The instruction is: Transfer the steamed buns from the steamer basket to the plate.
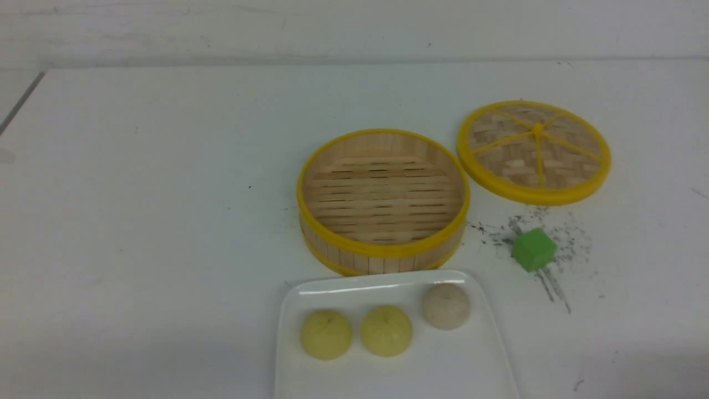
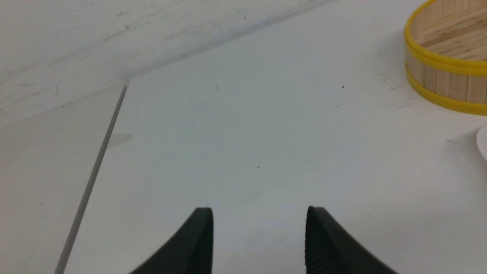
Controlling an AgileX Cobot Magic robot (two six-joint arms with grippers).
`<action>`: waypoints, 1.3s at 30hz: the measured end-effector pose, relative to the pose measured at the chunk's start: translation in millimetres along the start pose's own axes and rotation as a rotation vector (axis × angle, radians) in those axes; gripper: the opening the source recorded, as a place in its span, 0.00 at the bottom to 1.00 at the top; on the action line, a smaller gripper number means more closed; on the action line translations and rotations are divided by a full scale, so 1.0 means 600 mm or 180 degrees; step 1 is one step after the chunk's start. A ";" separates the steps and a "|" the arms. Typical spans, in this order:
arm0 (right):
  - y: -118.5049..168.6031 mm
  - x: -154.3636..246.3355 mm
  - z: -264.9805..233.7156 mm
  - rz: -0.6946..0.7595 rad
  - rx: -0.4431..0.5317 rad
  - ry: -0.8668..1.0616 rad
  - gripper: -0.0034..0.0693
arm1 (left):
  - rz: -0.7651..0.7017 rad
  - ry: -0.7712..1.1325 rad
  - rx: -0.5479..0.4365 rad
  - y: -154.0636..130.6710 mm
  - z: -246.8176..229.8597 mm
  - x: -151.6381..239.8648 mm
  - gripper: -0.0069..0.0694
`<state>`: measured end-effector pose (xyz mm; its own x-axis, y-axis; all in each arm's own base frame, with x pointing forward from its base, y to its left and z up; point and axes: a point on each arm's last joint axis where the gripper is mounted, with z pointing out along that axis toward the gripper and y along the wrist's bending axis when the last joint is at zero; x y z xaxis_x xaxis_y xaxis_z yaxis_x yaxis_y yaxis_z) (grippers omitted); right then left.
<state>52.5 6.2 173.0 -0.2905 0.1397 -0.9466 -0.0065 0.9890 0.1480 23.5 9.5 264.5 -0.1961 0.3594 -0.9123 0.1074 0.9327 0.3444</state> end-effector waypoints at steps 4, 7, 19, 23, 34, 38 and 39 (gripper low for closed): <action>-0.001 0.000 0.000 -0.0017 0.0010 -0.0014 0.65 | 0.0000 0.0002 0.0000 0.000 0.000 0.000 0.56; -0.001 0.000 0.000 -0.0046 0.0020 -0.0005 0.65 | 0.0000 0.0002 0.0000 0.000 0.000 0.000 0.56; -0.005 0.002 0.000 -0.0281 0.0110 0.0058 0.65 | 0.0000 0.0002 0.0000 0.000 0.000 0.000 0.56; -0.005 0.002 0.000 -0.0286 0.0113 0.0052 0.65 | 0.0000 0.0002 0.0000 0.000 0.000 0.000 0.56; -0.006 -0.018 -0.001 -0.0284 0.0148 -0.0391 0.65 | 0.0000 0.0003 0.0001 0.000 0.000 0.000 0.56; -0.008 -0.021 -0.001 -0.0178 0.0168 -0.0445 0.65 | 0.0000 0.0003 0.0001 0.000 0.000 0.000 0.56; -0.008 -0.022 -0.002 -0.0128 0.0166 -0.0472 0.65 | 0.0000 0.0003 0.0001 0.000 0.000 0.000 0.56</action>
<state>55.5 -0.1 185.0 -0.1465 0.1020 -0.9839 0.0355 0.9946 0.0978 23.6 9.5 264.3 -0.1971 0.3595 -0.9121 0.1076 0.9327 0.3443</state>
